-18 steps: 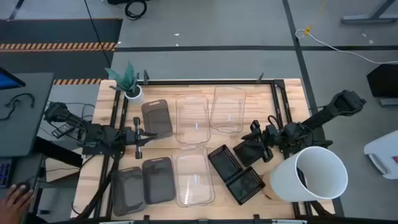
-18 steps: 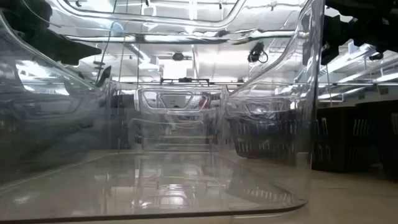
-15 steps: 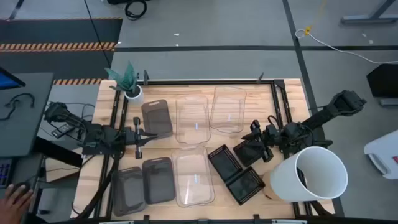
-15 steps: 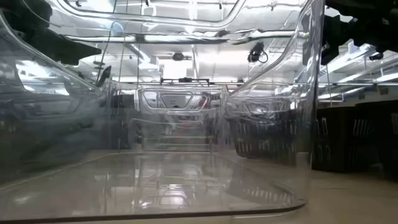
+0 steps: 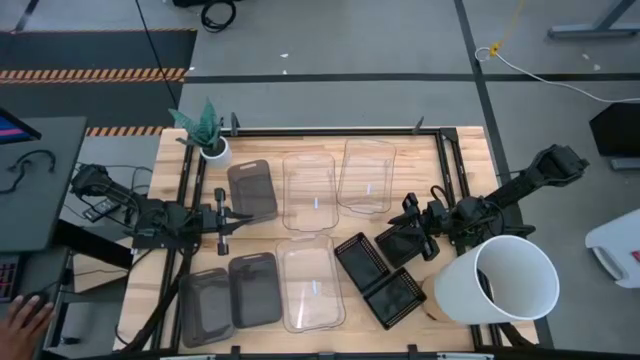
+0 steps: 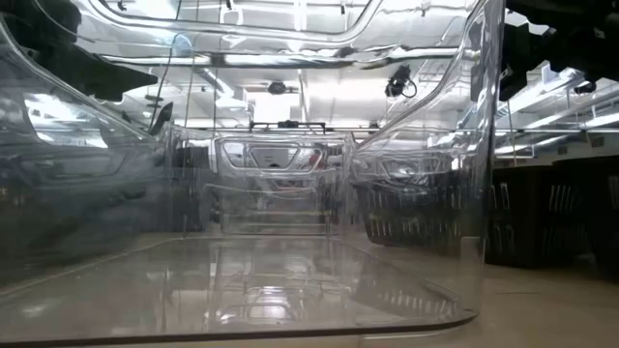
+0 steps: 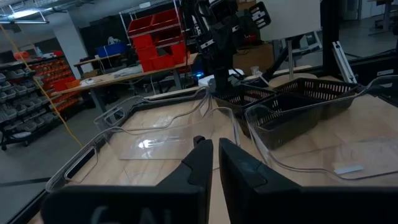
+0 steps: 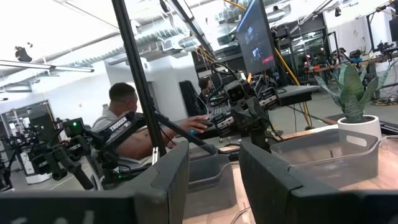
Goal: Stack baskets by color
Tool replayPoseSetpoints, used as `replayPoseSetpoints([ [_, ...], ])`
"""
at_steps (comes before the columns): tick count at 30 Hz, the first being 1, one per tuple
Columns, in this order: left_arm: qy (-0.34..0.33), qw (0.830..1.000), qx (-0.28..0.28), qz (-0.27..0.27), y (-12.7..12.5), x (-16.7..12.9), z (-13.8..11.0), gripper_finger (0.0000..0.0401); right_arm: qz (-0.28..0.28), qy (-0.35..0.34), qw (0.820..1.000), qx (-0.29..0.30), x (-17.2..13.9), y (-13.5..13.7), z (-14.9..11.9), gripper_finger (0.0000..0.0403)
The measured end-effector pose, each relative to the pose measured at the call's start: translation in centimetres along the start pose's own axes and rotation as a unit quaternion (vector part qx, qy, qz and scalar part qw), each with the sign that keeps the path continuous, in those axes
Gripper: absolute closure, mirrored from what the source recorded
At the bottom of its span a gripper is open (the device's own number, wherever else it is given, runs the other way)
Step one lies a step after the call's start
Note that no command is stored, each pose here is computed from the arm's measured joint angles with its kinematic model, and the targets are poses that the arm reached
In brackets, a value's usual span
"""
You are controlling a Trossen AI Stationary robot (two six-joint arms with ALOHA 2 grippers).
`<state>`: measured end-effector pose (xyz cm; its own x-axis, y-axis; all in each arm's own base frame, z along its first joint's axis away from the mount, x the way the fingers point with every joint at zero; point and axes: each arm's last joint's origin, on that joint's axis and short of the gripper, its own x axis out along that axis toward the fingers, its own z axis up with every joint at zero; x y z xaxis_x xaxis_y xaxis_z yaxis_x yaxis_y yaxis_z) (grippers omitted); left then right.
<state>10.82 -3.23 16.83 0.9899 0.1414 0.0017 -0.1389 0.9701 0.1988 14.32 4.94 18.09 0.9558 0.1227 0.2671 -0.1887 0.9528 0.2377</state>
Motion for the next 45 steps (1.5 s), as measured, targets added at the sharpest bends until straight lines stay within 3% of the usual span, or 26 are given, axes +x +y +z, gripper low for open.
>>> replayPoseSetpoints([
  [45,0.0,1.0,0.0,0.0,0.0,0.0,0.0,0.0372,0.0,0.0,1.0,0.0,0.01,0.01,0.01,0.0257],
])
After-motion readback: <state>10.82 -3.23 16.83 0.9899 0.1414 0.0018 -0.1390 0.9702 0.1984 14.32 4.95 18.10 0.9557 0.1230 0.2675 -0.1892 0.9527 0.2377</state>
